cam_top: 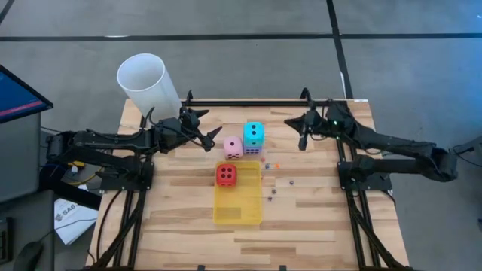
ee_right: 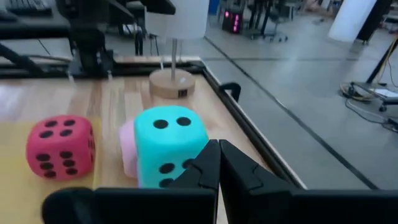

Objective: Pick & Place Dice
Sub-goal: Put the light blue die into the yellow bin

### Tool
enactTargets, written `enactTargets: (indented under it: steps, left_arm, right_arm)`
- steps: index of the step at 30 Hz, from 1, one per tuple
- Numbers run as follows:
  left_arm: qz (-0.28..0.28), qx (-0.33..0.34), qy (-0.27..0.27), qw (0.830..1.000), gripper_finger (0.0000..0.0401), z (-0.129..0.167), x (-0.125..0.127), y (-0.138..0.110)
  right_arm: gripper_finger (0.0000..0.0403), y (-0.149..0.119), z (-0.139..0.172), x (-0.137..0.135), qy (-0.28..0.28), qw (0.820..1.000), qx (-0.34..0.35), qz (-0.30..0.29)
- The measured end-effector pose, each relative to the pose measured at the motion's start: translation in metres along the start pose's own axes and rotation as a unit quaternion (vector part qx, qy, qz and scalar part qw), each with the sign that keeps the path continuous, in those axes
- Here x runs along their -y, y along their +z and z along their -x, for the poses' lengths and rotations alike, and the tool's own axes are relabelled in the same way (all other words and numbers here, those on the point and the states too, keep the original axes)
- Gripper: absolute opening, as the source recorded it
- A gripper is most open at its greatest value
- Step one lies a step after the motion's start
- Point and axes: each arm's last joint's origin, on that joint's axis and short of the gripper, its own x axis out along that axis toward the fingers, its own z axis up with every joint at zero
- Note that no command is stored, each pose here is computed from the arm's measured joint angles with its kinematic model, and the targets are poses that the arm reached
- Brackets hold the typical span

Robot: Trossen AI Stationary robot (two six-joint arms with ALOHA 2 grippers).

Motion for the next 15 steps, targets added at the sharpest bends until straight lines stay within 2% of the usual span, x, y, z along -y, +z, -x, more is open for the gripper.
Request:
enactTargets:
  steps: [6,11,15]
  left_arm:
    - [0.0,0.0,0.0,1.0,0.0392,0.0,0.0,0.0]
    - [0.0,0.0,0.0,1.0,0.0392,0.0,0.0,0.0]
    - [0.0,0.0,0.0,1.0,0.0392,0.0,0.0,0.0]
  right_arm:
    - [0.0,-0.023,0.001,-0.009,0.01,0.999,0.031,-0.021]
    - [0.0,-0.033,0.003,-0.013,0.011,0.998,0.06,-0.018]
    - [0.0,-0.038,0.001,-0.013,0.011,0.998,0.055,-0.019]
